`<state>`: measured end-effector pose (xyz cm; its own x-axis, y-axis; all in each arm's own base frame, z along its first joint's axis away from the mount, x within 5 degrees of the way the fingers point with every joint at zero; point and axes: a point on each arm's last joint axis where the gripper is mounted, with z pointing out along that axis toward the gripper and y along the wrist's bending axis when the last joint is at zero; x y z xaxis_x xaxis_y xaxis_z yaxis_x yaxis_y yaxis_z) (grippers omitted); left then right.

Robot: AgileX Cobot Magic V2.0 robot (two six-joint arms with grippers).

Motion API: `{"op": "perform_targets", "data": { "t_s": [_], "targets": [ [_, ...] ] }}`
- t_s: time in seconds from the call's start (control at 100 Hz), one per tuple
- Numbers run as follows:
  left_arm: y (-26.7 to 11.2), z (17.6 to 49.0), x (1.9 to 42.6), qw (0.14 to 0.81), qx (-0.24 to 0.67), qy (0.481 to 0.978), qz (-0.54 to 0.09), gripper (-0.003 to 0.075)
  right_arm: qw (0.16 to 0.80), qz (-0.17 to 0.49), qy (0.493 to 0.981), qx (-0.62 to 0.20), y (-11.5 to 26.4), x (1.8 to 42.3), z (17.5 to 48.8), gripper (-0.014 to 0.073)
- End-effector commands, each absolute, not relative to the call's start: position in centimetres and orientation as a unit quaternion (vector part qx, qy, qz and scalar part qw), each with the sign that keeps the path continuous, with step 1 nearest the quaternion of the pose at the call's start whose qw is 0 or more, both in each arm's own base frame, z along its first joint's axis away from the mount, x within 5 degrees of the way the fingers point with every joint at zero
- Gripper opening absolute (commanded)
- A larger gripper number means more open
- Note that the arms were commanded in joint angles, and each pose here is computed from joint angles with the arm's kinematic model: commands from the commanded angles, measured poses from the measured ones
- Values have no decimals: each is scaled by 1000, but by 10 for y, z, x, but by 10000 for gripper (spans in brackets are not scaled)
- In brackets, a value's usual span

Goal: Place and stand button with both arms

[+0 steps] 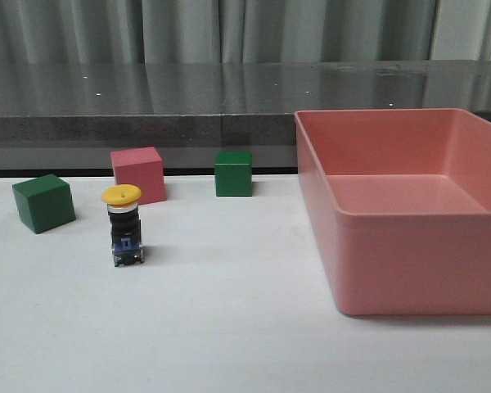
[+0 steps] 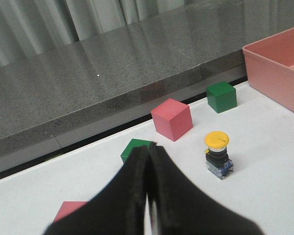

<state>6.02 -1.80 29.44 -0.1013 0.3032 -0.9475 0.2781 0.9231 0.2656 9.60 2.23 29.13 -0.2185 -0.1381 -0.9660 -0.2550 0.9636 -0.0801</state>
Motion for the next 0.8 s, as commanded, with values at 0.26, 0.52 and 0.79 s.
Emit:
{"op": "perform_targets", "data": {
  "t_s": [0.26,0.52,0.79],
  "targets": [
    [-17,300,62,671,169,722,-2,-20,650,41,750,-111,20,98,306,-62],
    [-12,282,65,686,143,713,22,-20,650,41,750,-111,20,98,306,-62],
    [-3,229,49,711,75,699,31,-20,650,41,750,-111,20,98,306,-62]
  ]
}}
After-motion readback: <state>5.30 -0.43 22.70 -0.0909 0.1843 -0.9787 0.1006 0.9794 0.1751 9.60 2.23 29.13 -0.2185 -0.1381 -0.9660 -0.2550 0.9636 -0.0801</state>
